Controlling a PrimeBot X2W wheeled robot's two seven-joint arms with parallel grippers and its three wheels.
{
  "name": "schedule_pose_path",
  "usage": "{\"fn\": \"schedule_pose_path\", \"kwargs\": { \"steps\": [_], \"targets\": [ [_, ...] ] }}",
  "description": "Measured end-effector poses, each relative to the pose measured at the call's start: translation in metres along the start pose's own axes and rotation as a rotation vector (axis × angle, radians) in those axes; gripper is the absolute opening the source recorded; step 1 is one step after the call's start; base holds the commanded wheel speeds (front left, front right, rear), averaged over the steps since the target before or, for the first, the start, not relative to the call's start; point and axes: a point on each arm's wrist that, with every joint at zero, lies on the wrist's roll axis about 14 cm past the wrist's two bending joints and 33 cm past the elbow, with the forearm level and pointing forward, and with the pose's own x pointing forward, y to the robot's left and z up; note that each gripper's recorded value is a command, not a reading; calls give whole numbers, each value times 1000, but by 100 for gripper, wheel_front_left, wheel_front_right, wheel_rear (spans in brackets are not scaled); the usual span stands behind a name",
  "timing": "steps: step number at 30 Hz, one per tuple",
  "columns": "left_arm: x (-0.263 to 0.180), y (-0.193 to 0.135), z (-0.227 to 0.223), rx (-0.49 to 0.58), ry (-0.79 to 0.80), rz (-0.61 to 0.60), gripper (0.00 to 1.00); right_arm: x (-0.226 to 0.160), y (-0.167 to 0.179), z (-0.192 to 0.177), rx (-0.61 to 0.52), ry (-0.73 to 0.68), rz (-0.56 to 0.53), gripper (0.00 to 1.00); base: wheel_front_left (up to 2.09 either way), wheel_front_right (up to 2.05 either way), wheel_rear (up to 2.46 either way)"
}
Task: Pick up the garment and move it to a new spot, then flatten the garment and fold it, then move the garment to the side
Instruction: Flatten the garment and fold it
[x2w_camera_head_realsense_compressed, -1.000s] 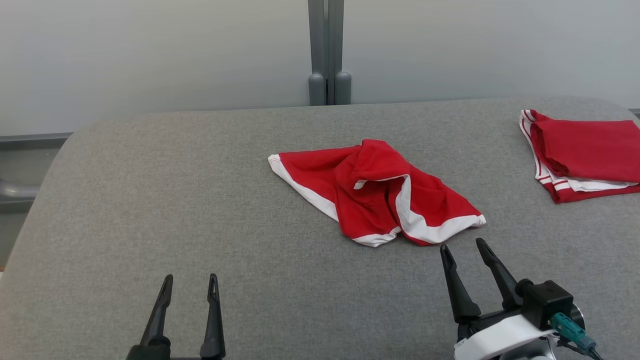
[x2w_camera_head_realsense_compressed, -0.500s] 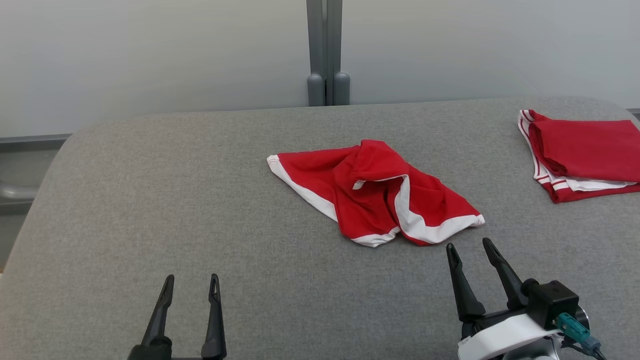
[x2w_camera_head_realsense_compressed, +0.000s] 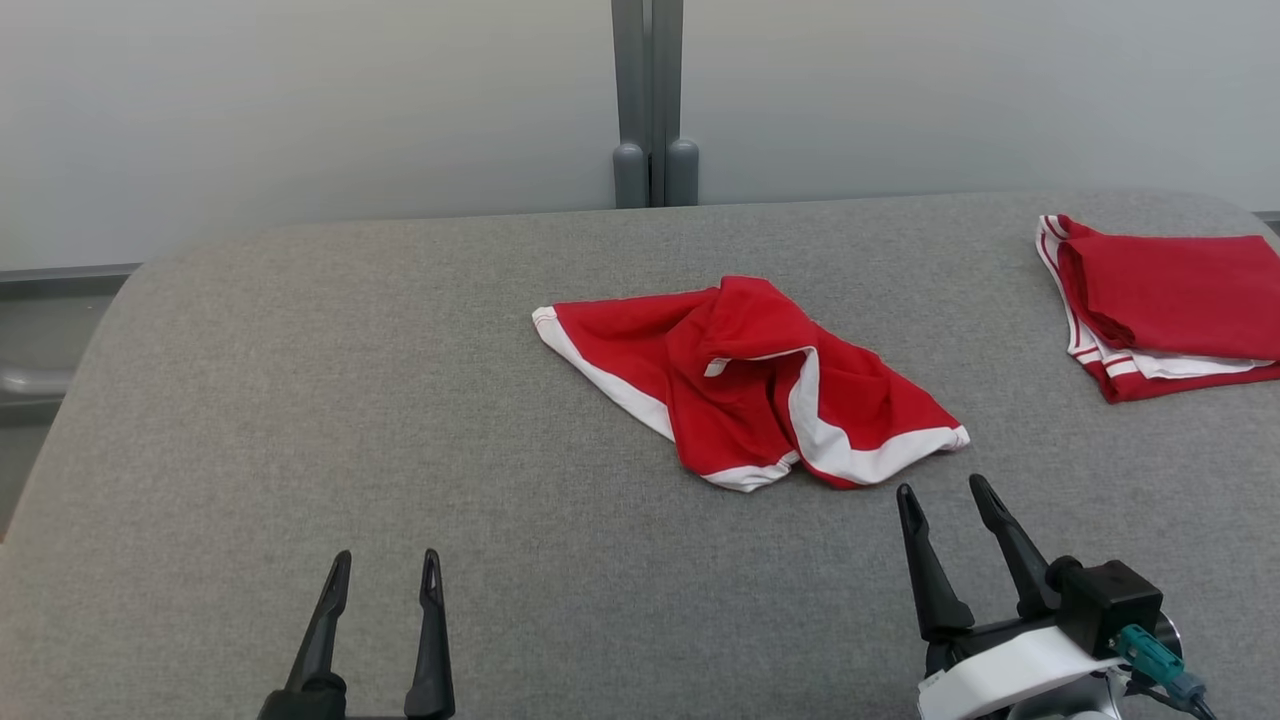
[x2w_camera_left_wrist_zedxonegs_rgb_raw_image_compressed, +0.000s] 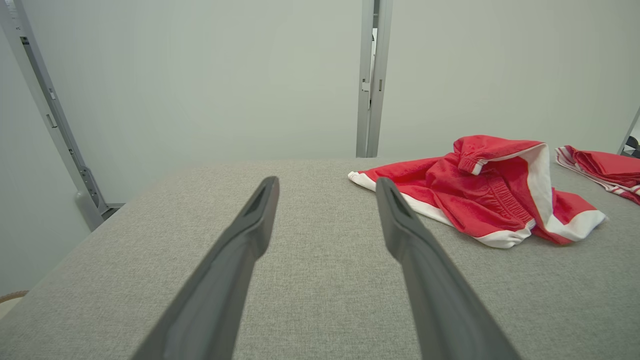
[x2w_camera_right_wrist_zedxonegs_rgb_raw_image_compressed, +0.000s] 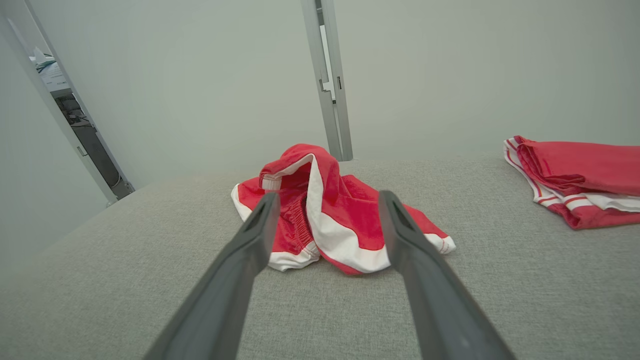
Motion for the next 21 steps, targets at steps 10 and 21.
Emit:
{"fn": "schedule_pose_path", "kwargs": {
  "steps": [10, 21],
  "targets": [
    [1, -10, -12, -18, 40, -38, 100, 1, -3, -5, 9, 15, -10, 100, 0, 0, 0],
    [35, -70, -28, -157, 89, -285, 100, 6, -17, -6, 3, 17, -43, 100, 0, 0, 0]
  ]
}}
